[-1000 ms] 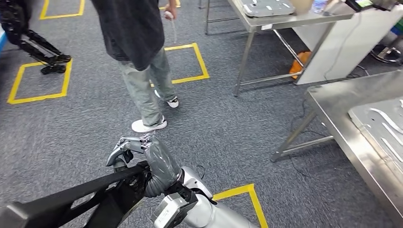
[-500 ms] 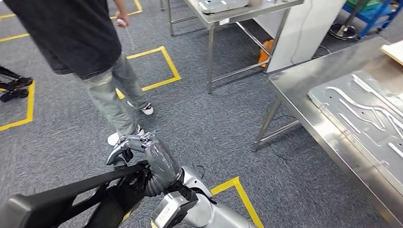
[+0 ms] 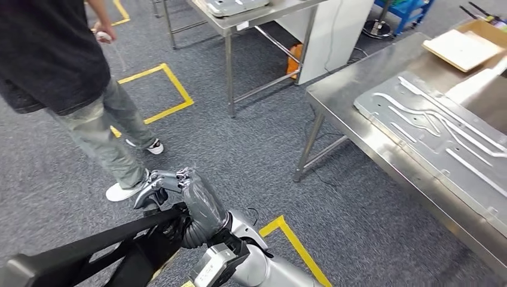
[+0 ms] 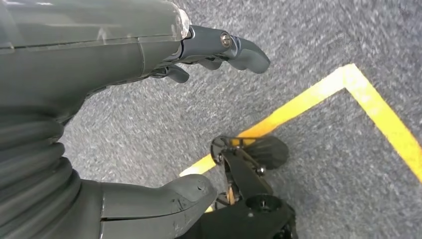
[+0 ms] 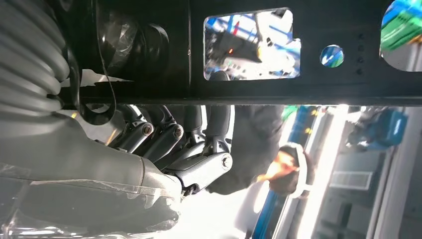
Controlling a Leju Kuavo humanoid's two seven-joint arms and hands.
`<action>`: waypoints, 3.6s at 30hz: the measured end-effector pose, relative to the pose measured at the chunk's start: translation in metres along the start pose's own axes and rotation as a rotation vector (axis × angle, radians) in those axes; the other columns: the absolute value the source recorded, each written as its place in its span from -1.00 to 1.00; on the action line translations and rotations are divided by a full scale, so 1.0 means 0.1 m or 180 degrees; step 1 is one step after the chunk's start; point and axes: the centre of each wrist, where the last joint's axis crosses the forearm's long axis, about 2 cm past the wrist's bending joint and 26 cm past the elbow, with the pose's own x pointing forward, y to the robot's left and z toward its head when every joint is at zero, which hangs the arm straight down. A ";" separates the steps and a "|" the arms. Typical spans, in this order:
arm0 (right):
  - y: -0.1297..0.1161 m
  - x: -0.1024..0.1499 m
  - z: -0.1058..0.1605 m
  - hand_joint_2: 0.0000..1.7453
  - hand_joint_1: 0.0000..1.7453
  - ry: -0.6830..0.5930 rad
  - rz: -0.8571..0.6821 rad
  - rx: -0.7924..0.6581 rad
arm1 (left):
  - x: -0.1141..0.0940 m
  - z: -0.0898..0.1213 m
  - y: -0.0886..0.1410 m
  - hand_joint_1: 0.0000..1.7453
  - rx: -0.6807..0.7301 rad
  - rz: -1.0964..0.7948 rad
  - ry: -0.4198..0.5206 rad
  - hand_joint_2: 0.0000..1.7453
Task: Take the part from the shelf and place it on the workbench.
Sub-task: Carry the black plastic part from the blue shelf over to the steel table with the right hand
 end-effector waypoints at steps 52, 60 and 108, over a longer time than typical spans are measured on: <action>0.01 0.02 -0.05 1.00 1.00 -0.0040 -0.0024 -0.0016 | 0.01 -0.01 0.04 -1.00 0.0041 -0.0055 -0.0007 1.00; 0.00 0.01 -0.04 1.00 1.00 -0.0018 -0.0019 -0.0019 | 0.00 0.00 0.01 -1.00 0.0020 -0.0052 -0.0006 1.00; 0.00 -0.02 -0.03 1.00 1.00 0.0021 0.0005 -0.0091 | 0.00 0.00 -0.05 -1.00 -0.0021 -0.0043 -0.0033 1.00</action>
